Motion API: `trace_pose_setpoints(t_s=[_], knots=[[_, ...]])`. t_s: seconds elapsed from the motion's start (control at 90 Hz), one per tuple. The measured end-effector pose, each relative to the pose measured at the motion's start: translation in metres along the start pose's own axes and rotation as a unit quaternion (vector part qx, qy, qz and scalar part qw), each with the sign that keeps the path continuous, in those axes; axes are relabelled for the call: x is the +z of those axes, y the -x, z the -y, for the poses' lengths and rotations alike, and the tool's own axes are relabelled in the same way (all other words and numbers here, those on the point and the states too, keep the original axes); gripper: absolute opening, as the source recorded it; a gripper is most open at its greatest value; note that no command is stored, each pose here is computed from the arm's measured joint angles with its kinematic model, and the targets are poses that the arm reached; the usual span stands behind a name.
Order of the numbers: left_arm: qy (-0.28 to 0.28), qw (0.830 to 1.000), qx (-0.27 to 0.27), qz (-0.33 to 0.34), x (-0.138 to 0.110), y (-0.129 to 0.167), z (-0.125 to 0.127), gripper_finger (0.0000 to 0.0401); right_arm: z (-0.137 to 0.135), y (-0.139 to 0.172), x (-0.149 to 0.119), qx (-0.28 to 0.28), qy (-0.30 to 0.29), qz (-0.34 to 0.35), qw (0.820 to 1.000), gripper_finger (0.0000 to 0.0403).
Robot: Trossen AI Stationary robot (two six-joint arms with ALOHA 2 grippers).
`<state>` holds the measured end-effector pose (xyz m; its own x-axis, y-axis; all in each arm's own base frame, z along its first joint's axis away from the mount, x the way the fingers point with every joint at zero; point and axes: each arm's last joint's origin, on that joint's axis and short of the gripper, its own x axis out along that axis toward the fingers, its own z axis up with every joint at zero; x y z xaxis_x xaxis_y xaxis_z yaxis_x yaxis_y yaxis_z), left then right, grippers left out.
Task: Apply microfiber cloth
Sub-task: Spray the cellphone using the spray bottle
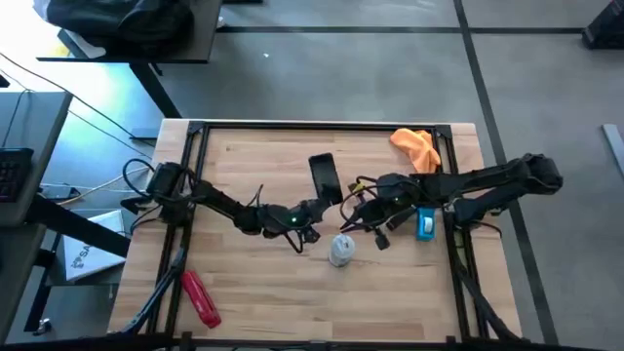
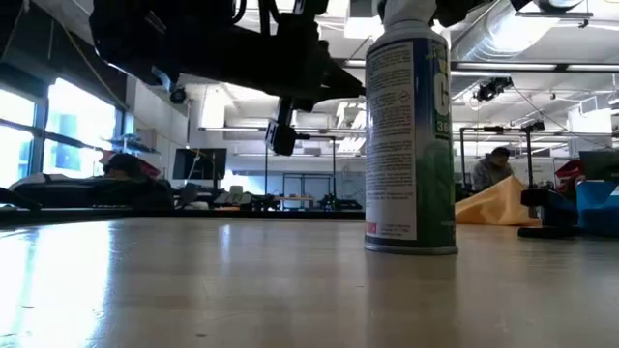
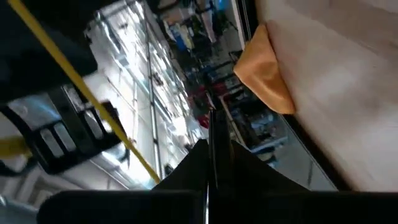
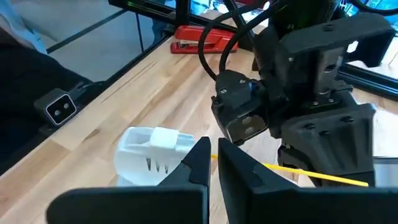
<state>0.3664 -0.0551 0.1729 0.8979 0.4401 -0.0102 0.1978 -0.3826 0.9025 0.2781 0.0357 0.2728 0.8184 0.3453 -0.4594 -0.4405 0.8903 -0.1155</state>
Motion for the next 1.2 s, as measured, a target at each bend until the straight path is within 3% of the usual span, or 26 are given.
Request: trace_pose_setpoints(t_s=[0.167,0.489,0.756,1.2], knots=[[-0.043,0.999,0.003,0.001,0.001,0.001,-0.001,0.0016,0.002,0.0,0.002,-0.005,0.014,0.011,1.0,0.0],[-0.034,0.999,-0.022,-0.018,0.012,0.017,0.005,0.0016,0.012,0.002,0.002,0.023,0.048,0.037,0.998,0.0],[-0.022,1.0,-0.017,-0.008,0.02,0.027,0.005,0.0016,0.025,-0.008,-0.009,0.075,0.037,0.047,0.995,0.0],[0.01,1.0,-0.016,-0.008,0.014,0.022,0.007,0.0016,0.027,-0.015,-0.016,0.085,-0.003,0.023,0.996,0.0]])
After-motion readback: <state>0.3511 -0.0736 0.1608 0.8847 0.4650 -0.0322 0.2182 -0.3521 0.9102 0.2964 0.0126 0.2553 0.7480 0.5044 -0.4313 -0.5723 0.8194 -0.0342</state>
